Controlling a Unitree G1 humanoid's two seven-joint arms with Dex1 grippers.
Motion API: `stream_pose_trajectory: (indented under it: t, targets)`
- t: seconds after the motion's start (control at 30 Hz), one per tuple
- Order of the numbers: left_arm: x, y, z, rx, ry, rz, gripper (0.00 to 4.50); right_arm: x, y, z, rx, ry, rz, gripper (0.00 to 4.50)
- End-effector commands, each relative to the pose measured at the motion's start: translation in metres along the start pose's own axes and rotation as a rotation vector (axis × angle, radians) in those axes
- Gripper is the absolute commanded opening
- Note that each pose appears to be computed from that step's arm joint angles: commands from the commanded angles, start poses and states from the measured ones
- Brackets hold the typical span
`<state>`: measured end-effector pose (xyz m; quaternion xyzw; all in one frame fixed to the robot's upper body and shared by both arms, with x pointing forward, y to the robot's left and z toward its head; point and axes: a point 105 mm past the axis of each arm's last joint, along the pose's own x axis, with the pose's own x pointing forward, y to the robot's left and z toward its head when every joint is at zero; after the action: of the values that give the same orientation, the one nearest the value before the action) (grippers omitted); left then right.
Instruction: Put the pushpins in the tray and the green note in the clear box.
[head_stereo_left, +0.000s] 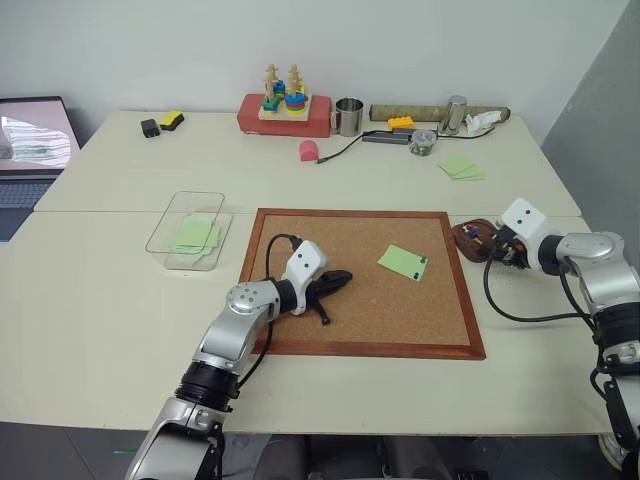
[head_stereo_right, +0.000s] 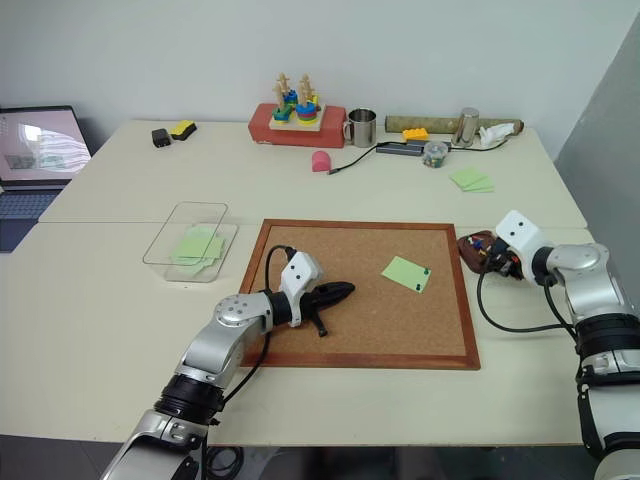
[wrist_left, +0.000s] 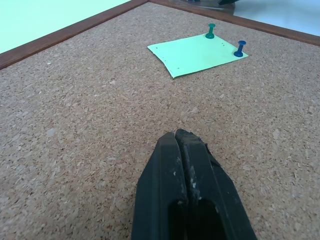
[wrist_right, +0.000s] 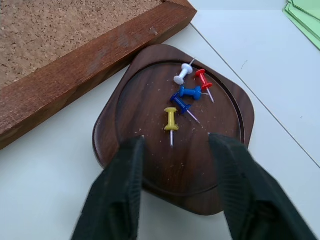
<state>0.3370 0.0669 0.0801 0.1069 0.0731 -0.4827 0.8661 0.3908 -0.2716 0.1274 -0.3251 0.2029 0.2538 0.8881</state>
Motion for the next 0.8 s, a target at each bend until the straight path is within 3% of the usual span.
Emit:
stream_pose_trajectory:
  t: [0.03, 0.07, 0.23, 0.4, 0.53, 0.8]
  targets:
    - [0.001, -0.011, -0.025, -0.042, 0.080, -0.032, 0.00, -0.005, -0.009, 0.010, -0.025, -0.025, -0.032, 3.29]
    - [0.001, -0.011, -0.025, -0.042, 0.080, -0.033, 0.00, -0.007, -0.011, 0.011, -0.025, -0.030, -0.032, 3.47]
    - [0.001, -0.011, -0.025, -0.040, 0.080, -0.032, 0.00, -0.023, -0.014, 0.030, -0.019, -0.103, -0.004, 3.47]
    - [0.001, -0.011, -0.025, -0.038, 0.083, -0.035, 0.00, -0.030, 0.015, 0.050, -0.006, -0.196, 0.130, 3.47]
    - [0.002, -0.010, -0.024, -0.033, 0.083, -0.042, 0.00, -0.020, 0.043, 0.060, 0.032, -0.241, 0.199, 3.47]
    - [0.001, -0.011, -0.024, -0.030, 0.086, -0.046, 0.00, 0.004, 0.072, 0.060, 0.104, -0.255, 0.269, 3.47]
